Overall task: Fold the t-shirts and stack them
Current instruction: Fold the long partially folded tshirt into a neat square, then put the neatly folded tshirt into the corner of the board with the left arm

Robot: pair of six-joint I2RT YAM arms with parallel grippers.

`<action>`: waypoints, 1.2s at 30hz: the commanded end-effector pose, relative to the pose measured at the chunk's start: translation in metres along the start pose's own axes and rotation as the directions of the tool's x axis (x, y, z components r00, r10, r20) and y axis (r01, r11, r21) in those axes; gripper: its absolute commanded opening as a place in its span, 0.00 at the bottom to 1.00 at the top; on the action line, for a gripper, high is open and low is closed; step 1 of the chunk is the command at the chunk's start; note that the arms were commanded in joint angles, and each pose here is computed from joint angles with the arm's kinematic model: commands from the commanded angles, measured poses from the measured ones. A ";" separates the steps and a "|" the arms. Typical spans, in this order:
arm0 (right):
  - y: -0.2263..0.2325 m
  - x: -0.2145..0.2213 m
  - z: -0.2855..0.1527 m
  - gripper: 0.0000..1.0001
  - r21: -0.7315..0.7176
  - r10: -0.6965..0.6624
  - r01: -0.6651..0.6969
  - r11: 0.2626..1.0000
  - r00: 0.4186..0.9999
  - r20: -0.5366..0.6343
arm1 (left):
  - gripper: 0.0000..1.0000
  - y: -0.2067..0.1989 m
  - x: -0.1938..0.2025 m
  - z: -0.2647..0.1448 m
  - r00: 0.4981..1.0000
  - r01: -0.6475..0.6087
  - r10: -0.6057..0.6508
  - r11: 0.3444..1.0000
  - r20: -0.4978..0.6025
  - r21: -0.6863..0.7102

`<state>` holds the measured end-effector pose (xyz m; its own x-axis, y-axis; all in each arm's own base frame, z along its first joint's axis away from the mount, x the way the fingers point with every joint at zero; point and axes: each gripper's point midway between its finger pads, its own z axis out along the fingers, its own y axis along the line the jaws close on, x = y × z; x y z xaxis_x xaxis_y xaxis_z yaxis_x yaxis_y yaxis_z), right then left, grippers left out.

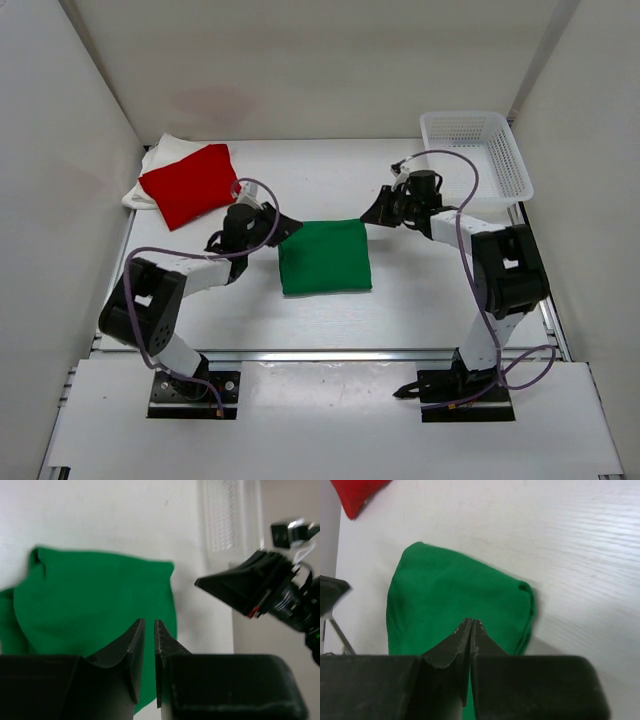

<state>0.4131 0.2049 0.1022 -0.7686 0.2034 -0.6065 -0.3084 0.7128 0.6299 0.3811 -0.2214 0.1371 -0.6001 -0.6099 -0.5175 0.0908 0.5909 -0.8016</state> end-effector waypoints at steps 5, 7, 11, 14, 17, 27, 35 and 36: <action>-0.002 0.018 0.041 0.00 -0.094 0.023 -0.033 0.995 0.995 -0.100 | 0.20 0.053 0.067 -0.005 0.983 0.100 -0.109 0.993 -0.150 -0.066; -0.016 0.025 0.049 0.00 -0.085 0.068 -0.079 0.993 0.990 -0.125 | 0.21 0.063 0.073 -0.015 0.982 0.105 -0.116 0.991 -0.150 -0.076; -0.024 0.029 0.055 0.00 -0.076 0.091 -0.102 0.992 0.987 -0.134 | 0.24 0.061 0.073 -0.024 0.979 0.120 -0.126 0.992 -0.160 -0.043; -0.016 0.025 0.053 0.00 -0.097 0.069 -0.082 0.992 0.989 -0.133 | 0.26 0.059 0.070 -0.032 0.979 0.127 -0.130 0.991 -0.154 -0.029; 0.002 0.011 0.044 0.03 -0.113 0.023 -0.035 0.993 0.994 -0.105 | 0.35 0.051 0.058 -0.042 0.988 0.096 -0.096 0.995 -0.119 -0.003; 0.065 -0.002 -0.020 0.51 -0.200 -0.058 0.066 0.978 0.997 0.048 | 0.62 0.105 0.066 -0.073 0.985 -0.075 0.038 0.971 -0.166 -0.227; 0.082 0.041 -0.056 0.57 -0.215 -0.089 0.103 0.971 0.993 0.073 | 0.74 0.121 0.099 -0.057 0.959 -0.107 0.036 0.965 -0.282 -0.240; 0.081 0.047 -0.058 0.57 -0.214 -0.083 0.096 0.972 0.994 0.069 | 0.74 0.118 0.104 -0.050 0.955 -0.105 0.033 0.968 -0.296 -0.230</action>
<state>0.3248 0.2321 0.1452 -0.7384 0.1796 -0.6500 -0.4590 0.5723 0.6796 0.3038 -0.1829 0.0334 -0.7464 -0.4713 -0.4698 -0.0110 0.7146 -0.6995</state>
